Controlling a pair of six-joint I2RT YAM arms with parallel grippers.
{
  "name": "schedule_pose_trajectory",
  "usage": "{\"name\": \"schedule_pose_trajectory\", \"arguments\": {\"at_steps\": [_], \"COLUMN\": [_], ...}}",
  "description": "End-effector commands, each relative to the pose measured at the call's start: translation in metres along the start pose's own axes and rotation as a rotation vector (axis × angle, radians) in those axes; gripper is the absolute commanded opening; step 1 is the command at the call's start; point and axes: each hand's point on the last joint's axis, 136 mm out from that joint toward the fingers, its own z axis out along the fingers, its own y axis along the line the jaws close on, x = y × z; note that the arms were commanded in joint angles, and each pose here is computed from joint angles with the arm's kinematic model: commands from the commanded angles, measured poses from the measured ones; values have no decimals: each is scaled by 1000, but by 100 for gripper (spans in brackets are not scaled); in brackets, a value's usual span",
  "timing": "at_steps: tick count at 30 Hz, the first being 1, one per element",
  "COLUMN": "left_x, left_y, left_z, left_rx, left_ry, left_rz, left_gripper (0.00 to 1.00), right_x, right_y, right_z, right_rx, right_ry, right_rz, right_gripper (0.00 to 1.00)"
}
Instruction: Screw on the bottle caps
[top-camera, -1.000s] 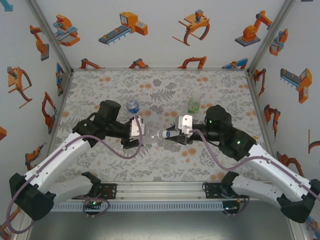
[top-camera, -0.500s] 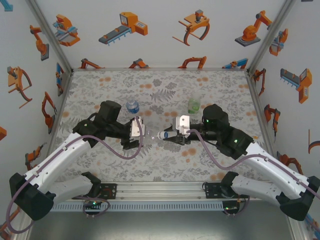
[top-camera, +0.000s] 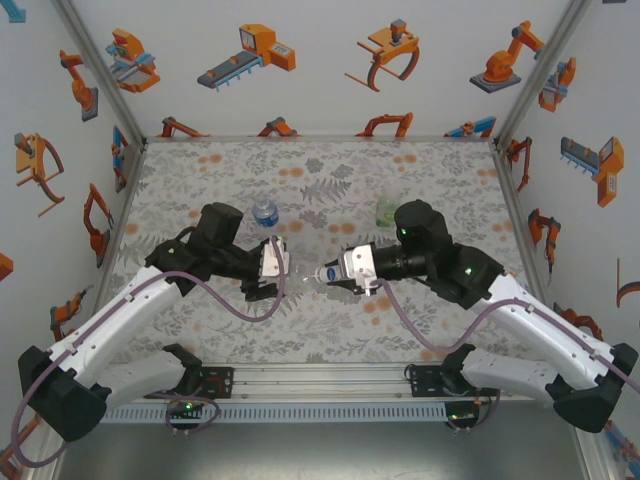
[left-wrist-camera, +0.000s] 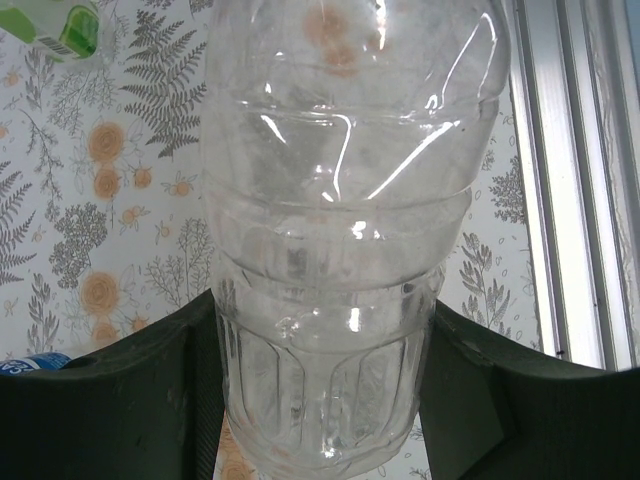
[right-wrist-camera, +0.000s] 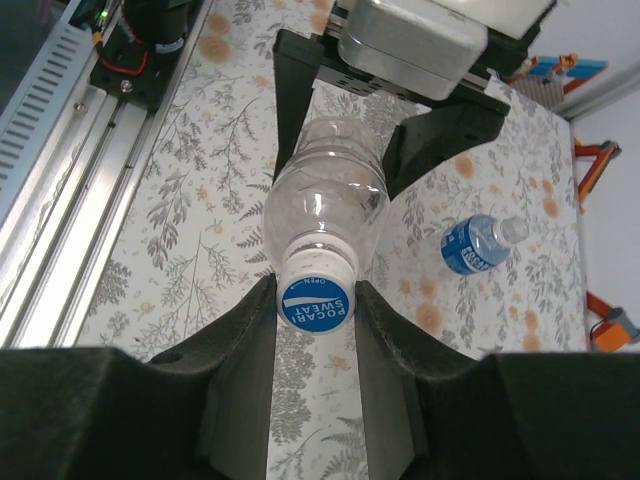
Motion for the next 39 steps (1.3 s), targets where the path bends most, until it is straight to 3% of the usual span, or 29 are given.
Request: {"name": "schedule_pose_trajectory", "arguments": {"at_steps": [1,12,21,27,39], "left_x": [-17,-20,-22,-21,-22], "left_y": [-10,-15,-18,-16,-9], "left_z": [-4,-3,-4,-5,-2], "left_rx": [53,100,116,91,31], "left_ry": [-75,-87,-97,-91,-127], "left_rz": [44,33,43,56,60], "left_gripper": [0,0,0,0,0], "right_x": [-5,1,12,20,19], "right_y": [12,21,24,19,-12], "right_z": [1,15,20,21,14], "right_rx": [-73,-113,-106,-34,275], "right_ry": [-24,-21,8,34,-194], "right_rz": [-143,-386,-443,-236,411], "right_gripper": [0,0,0,0,0]}}
